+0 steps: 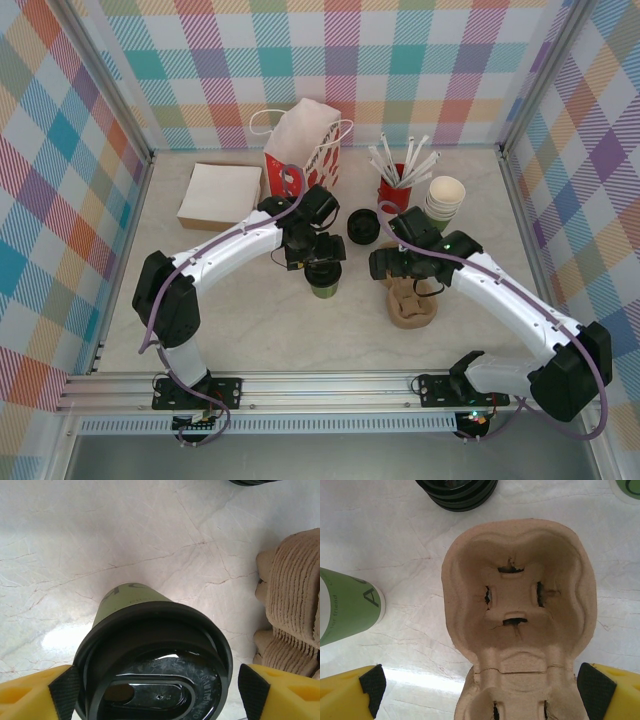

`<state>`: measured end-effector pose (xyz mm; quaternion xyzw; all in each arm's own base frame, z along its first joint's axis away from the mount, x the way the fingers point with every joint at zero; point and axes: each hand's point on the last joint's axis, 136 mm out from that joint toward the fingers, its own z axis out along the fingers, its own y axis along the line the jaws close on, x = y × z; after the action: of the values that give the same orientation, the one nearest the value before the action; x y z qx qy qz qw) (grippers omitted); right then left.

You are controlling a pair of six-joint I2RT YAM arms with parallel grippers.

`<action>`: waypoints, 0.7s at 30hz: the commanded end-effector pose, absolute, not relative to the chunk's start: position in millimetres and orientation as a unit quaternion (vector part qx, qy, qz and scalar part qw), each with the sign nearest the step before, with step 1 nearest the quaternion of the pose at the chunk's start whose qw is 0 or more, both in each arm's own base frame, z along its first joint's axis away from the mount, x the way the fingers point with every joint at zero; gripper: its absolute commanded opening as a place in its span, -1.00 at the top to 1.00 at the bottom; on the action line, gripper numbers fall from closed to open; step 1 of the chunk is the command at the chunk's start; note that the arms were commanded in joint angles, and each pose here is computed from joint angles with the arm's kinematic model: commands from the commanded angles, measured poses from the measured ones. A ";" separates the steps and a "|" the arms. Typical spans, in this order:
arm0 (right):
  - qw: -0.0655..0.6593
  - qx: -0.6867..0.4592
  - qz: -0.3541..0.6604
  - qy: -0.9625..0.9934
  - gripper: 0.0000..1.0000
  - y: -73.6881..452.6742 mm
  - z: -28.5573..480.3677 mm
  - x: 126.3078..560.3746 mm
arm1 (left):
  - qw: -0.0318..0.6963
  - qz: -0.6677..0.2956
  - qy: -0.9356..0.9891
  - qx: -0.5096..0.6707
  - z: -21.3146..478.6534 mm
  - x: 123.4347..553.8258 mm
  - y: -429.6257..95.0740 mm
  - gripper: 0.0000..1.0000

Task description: Pack the takeout coffee

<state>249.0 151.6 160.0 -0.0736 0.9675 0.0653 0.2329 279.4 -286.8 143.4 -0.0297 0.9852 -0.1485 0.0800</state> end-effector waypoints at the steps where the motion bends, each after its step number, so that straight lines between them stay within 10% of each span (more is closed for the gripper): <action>1: 0.219 -0.073 0.075 0.970 -0.99 154.6 155.9 246.5 | 0.101 -0.174 0.979 -0.021 164.7 282.1 -296.3 -0.72; 21: 0.131 -0.098 0.284 0.945 -0.37 259.6 177.8 248.6 | 0.111 -0.301 0.944 -0.072 201.3 254.1 -254.5 -0.72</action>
<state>247.9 235.9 168.4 -0.0969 0.9540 0.2402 0.1509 267.2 -241.7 208.0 -0.0789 0.9500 -0.2627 0.1493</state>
